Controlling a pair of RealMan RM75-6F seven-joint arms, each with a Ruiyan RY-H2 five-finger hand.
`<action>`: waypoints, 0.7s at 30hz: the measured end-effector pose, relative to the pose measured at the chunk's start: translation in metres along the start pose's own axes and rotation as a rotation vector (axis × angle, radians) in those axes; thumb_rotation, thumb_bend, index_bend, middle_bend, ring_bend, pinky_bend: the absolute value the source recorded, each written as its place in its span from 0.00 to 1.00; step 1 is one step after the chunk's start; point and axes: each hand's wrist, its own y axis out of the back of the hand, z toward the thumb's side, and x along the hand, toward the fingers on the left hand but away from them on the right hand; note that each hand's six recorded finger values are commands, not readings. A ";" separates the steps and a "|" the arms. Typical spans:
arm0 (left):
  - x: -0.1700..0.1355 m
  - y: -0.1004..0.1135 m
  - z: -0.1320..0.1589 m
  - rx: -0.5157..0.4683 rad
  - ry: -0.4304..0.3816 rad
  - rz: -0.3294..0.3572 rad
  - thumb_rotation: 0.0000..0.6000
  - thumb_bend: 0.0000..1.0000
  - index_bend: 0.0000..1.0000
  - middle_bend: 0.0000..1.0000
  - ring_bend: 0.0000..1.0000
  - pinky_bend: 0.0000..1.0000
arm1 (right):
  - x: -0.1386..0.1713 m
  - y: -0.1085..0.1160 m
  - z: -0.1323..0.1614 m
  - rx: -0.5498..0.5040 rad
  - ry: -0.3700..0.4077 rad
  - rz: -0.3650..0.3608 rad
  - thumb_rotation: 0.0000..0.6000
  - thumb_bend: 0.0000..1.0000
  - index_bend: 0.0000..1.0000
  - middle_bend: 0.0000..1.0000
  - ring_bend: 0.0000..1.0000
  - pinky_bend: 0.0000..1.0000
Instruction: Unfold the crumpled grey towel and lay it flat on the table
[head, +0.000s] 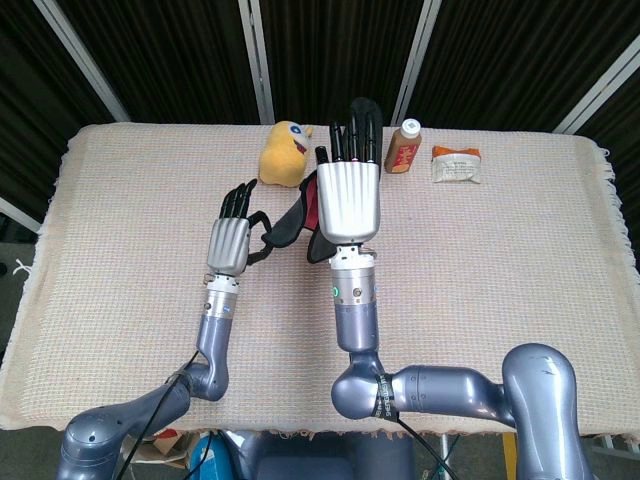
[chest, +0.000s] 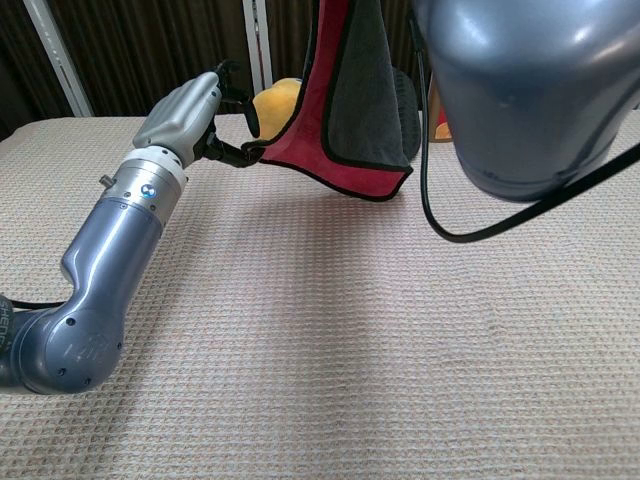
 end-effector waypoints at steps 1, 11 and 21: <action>0.000 0.000 0.000 0.001 0.000 0.000 1.00 0.37 0.57 0.03 0.00 0.05 | 0.001 0.000 0.000 -0.001 0.000 0.002 1.00 0.56 0.71 0.23 0.09 0.08; 0.000 0.004 -0.003 0.006 0.003 0.008 1.00 0.39 0.61 0.04 0.00 0.06 | -0.004 0.000 -0.002 -0.006 0.000 0.008 1.00 0.56 0.71 0.23 0.09 0.08; 0.005 0.019 -0.004 0.017 -0.012 0.044 1.00 0.45 0.64 0.05 0.00 0.06 | -0.001 -0.002 -0.009 -0.024 0.002 0.030 1.00 0.56 0.71 0.23 0.09 0.08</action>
